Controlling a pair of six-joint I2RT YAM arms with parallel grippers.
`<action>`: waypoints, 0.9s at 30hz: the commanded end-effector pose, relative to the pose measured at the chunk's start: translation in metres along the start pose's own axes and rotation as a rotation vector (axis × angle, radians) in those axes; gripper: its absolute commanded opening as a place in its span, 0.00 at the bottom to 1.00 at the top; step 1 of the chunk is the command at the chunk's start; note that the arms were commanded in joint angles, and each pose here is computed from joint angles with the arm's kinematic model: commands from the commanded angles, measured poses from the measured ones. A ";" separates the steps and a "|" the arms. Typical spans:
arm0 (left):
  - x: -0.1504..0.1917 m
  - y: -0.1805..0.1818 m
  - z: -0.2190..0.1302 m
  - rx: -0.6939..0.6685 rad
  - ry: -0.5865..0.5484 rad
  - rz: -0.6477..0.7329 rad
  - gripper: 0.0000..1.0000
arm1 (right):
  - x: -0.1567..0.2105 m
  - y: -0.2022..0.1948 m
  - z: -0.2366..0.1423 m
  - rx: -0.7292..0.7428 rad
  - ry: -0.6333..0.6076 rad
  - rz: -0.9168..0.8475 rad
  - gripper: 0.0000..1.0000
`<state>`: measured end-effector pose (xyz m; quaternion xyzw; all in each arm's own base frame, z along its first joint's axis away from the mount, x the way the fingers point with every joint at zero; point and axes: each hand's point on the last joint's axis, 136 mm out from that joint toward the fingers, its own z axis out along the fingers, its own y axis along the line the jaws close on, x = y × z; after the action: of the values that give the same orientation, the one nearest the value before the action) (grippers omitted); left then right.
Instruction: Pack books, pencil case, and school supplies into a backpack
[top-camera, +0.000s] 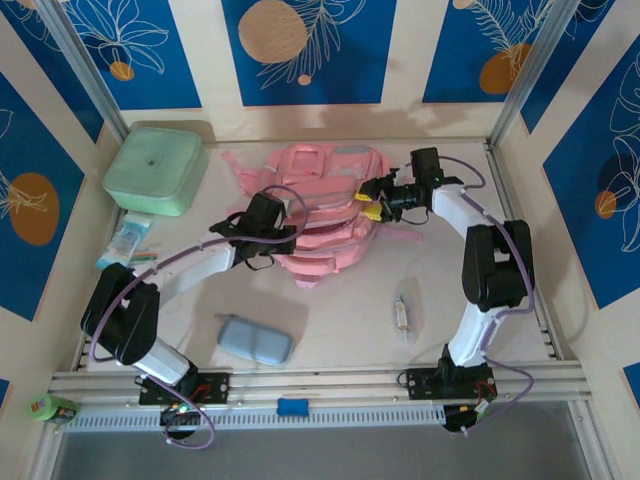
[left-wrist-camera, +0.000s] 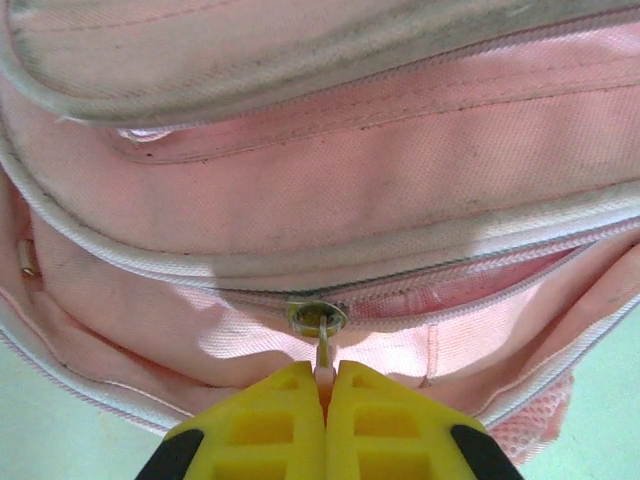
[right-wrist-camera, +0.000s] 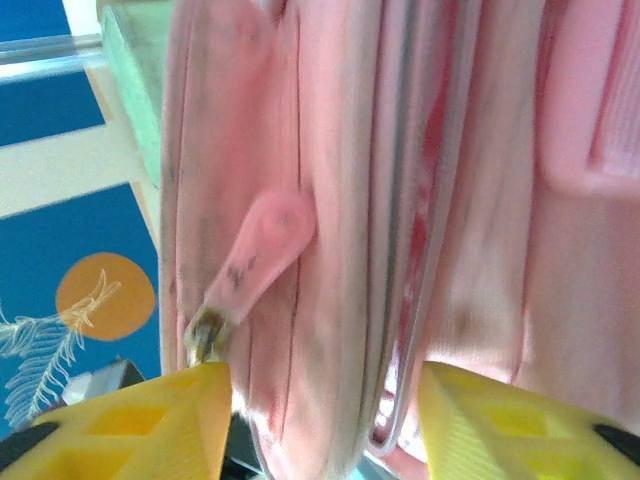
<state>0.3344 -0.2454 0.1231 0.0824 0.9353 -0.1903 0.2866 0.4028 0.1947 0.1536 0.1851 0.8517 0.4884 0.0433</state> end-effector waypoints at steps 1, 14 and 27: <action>-0.007 -0.026 -0.003 0.068 -0.012 0.013 0.00 | 0.045 0.020 0.001 -0.031 0.023 0.000 0.61; -0.003 -0.024 0.005 0.057 0.006 0.025 0.00 | 0.060 0.020 0.065 -0.012 -0.091 0.051 0.62; 0.011 -0.012 -0.010 0.020 0.023 0.038 0.00 | 0.025 0.034 0.048 0.071 -0.154 -0.126 0.02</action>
<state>0.3329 -0.2526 0.1169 0.0864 0.9370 -0.1859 0.2828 0.3734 0.2790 0.1514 0.1921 0.8649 0.4567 0.0808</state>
